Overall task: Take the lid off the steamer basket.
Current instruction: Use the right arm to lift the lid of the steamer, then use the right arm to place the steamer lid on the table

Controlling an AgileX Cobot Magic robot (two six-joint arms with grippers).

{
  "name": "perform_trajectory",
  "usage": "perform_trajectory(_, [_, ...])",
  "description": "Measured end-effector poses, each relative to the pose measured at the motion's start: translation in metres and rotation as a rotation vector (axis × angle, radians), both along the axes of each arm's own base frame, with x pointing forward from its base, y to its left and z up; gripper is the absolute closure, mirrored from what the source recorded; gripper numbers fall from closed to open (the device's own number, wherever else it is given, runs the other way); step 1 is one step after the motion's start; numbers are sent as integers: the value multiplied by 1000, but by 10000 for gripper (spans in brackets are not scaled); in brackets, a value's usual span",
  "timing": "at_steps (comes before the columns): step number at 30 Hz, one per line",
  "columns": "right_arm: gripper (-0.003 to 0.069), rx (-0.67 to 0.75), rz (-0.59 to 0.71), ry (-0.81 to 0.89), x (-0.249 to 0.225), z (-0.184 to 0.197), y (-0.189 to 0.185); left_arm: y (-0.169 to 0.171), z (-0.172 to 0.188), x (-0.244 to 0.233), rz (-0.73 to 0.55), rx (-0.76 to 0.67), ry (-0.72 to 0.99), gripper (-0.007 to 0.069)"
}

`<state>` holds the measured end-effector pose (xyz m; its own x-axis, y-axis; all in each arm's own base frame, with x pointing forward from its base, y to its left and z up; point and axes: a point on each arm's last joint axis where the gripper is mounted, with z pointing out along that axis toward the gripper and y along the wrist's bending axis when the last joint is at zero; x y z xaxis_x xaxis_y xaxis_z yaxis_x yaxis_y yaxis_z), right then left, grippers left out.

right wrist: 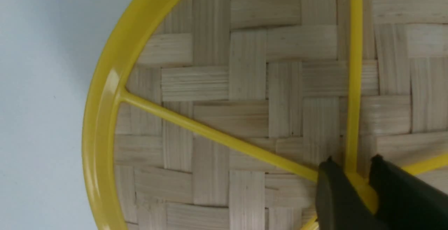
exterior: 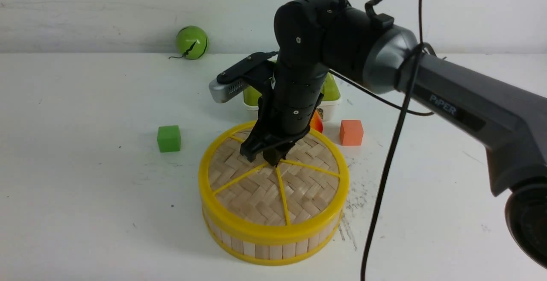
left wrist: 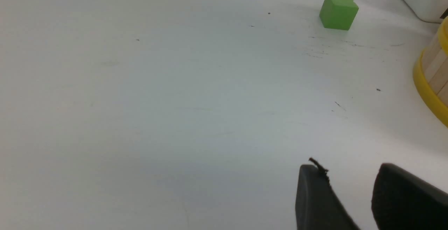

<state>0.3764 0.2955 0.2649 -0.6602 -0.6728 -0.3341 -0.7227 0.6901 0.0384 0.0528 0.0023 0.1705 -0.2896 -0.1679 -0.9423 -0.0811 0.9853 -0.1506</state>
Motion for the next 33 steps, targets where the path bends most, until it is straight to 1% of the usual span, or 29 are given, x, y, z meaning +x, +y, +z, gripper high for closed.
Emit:
perform_trajectory(7, [551, 18, 1, -25, 0, 13, 0, 0, 0, 0, 0, 0, 0, 386])
perform_trajectory(8, [551, 47, 1, -65, -2, 31, -2, 0, 0, 0, 0, 0, 0, 386])
perform_trajectory(9, [551, 51, 1, -71, -3, 34, -2, 0, 0, 0, 0, 0, 0, 386])
perform_trajectory(10, [551, 72, 0, -98, -6, 48, -5, 0, 0, 0, 0, 0, 0, 386])
perform_trajectory(11, [551, 106, 0, -155, -15, 77, -13, 0, 0, 0, 0, 0, 0, 386])
perform_trajectory(13, [551, 122, -2, -190, -21, 94, -18, 0, 0, 0, 0, 0, 0, 386])
perform_trajectory(15, [551, 138, -13, -295, -37, 135, -36, 0, 0, 0, 0, 0, 0, 386])
perform_trajectory(16, [551, 138, -12, -303, -39, 138, -37, 0, 0, 0, 0, 0, 0, 386])
perform_trajectory(17, [551, 126, -21, -356, -47, 154, -48, 0, 0, 0, 0, 0, 0, 386])
perform_trajectory(18, [551, 110, -31, -387, -53, 163, -56, 0, 0, 0, 0, 0, 0, 386])
perform_trajectory(19, [551, 100, -35, -391, -54, 163, -60, 0, 0, 0, 0, 0, 0, 386])
perform_trajectory(20, [551, 80, -60, -413, -62, 172, -75, 0, 0, 0, 0, 0, 0, 386])
perform_trajectory(23, [551, 30, -147, -371, -72, 166, -111, 0, 0, 0, 0, 0, 0, 386])
perform_trajectory(24, [551, 27, -155, -366, -72, 165, -114, 0, 0, 0, 0, 0, 0, 386])
perform_trajectory(25, [551, 16, -176, -350, -72, 160, -125, 0, 0, 0, 0, 0, 0, 386])
perform_trajectory(26, [551, -32, -252, -295, -72, 145, -152, 0, 0, 0, 0, 0, 0, 386])
perform_trajectory(28, [551, -72, -330, -222, -72, 125, -181, 0, 0, 0, 0, 0, 0, 386])
perform_trajectory(31, [551, -95, -441, -90, -70, 89, -220, 0, 0, 0, 0, 0, 0, 386])
perform_trajectory(32, [551, -101, -448, -73, -71, 87, -220, 0, 0, 0, 0, 0, 0, 386])
perform_trajectory(33, [551, -95, -508, 5, -70, 67, -238, 0, 0, 0, 0, 0, 0, 386])
